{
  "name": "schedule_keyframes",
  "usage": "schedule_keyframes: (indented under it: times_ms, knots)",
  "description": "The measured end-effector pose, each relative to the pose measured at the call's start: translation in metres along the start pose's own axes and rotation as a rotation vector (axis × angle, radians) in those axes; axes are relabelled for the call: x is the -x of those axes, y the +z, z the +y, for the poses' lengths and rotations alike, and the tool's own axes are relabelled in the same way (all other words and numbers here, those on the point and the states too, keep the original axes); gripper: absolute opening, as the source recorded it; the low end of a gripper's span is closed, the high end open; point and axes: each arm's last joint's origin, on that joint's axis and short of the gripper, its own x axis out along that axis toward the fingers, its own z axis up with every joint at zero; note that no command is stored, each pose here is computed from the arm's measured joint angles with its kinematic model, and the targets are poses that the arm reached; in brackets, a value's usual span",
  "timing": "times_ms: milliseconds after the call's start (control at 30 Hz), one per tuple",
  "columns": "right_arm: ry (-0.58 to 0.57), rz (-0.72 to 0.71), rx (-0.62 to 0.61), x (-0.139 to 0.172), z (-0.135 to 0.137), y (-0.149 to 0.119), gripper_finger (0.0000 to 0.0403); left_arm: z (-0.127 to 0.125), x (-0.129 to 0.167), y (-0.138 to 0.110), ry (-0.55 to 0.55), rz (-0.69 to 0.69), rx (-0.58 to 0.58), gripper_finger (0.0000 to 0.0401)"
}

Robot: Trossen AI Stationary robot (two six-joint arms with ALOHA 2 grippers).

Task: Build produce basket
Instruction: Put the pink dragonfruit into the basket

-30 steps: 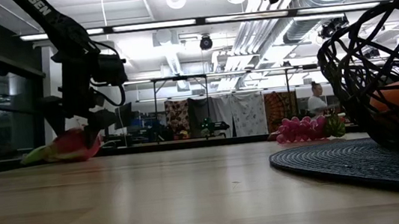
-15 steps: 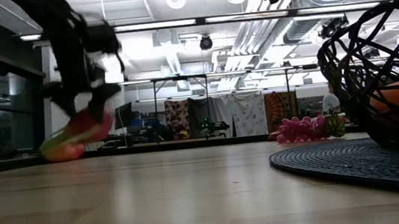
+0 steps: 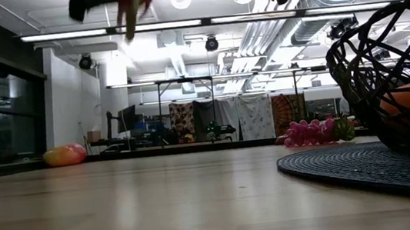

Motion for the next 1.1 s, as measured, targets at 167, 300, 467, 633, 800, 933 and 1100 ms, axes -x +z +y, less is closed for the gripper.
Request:
schedule_keyframes:
  times_ms: [167, 300, 467, 633, 800, 933, 1100]
  knots:
    - [-0.001, 0.003, -0.024, 0.000, 0.000, 0.000, 0.0387, -0.030, 0.008, -0.003, -0.200, -0.032, -0.011, 0.0296]
    - [-0.025, -0.007, -0.019, 0.000, -0.001, 0.000, 0.0387, -0.045, 0.007, -0.010, -0.269, -0.032, -0.056, 0.0296]
    - [-0.051, -0.017, -0.016, 0.000, -0.002, 0.000, 0.0387, -0.049, 0.004, -0.014, -0.263, -0.030, -0.060, 0.0296]
    - [-0.049, -0.016, -0.015, 0.000, -0.001, 0.000, 0.0387, -0.049, 0.003, -0.015, -0.257, -0.029, -0.059, 0.0296]
    - [-0.048, -0.017, -0.045, 0.000, -0.001, 0.000, 0.0387, -0.049, 0.003, -0.015, -0.244, -0.034, -0.058, 0.0296]
    - [-0.043, -0.014, -0.035, 0.000, -0.001, 0.000, 0.0387, -0.049, 0.003, -0.015, -0.243, -0.034, -0.058, 0.0296]
    - [-0.036, -0.011, -0.038, 0.000, -0.001, 0.000, 0.0387, -0.049, 0.003, -0.015, -0.243, -0.034, -0.058, 0.0296]
